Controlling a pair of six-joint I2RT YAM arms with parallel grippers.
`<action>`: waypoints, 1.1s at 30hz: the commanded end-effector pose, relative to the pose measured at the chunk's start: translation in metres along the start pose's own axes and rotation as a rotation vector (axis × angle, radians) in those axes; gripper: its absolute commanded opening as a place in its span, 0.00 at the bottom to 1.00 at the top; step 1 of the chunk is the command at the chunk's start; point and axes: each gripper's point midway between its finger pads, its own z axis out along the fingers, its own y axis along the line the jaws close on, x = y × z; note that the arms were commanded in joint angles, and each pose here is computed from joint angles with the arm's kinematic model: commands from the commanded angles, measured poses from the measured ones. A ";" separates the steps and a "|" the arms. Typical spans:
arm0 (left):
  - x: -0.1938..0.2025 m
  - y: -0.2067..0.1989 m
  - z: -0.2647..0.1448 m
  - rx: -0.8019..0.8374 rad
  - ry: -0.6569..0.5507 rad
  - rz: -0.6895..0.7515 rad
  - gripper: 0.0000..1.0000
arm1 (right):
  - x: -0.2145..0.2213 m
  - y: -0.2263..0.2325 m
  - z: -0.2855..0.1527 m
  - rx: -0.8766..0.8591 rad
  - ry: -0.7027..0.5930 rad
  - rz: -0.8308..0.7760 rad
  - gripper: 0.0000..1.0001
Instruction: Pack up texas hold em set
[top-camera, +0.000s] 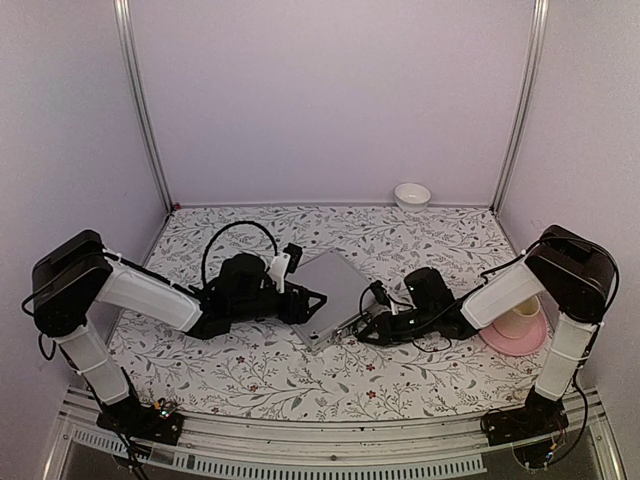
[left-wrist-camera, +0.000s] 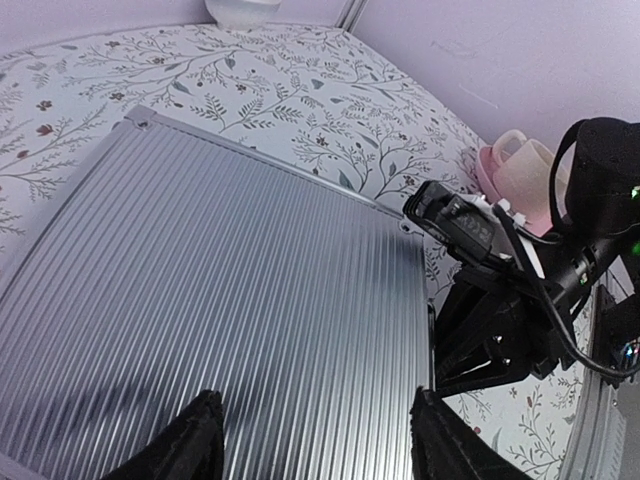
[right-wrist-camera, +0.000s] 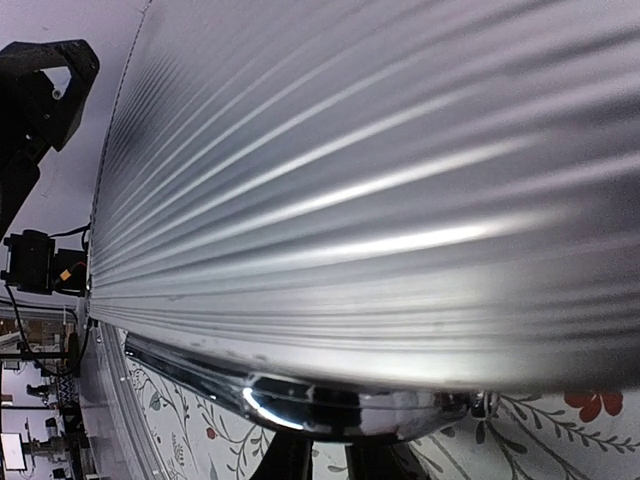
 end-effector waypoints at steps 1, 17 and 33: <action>0.005 0.009 0.002 -0.023 0.020 -0.016 0.64 | 0.006 -0.002 0.008 0.013 0.017 0.002 0.13; 0.021 0.013 -0.002 -0.021 0.055 -0.038 0.64 | -0.005 -0.014 0.015 0.080 -0.030 0.055 0.12; 0.030 0.010 -0.003 0.006 0.076 -0.050 0.63 | -0.021 -0.022 0.021 0.127 -0.101 0.110 0.14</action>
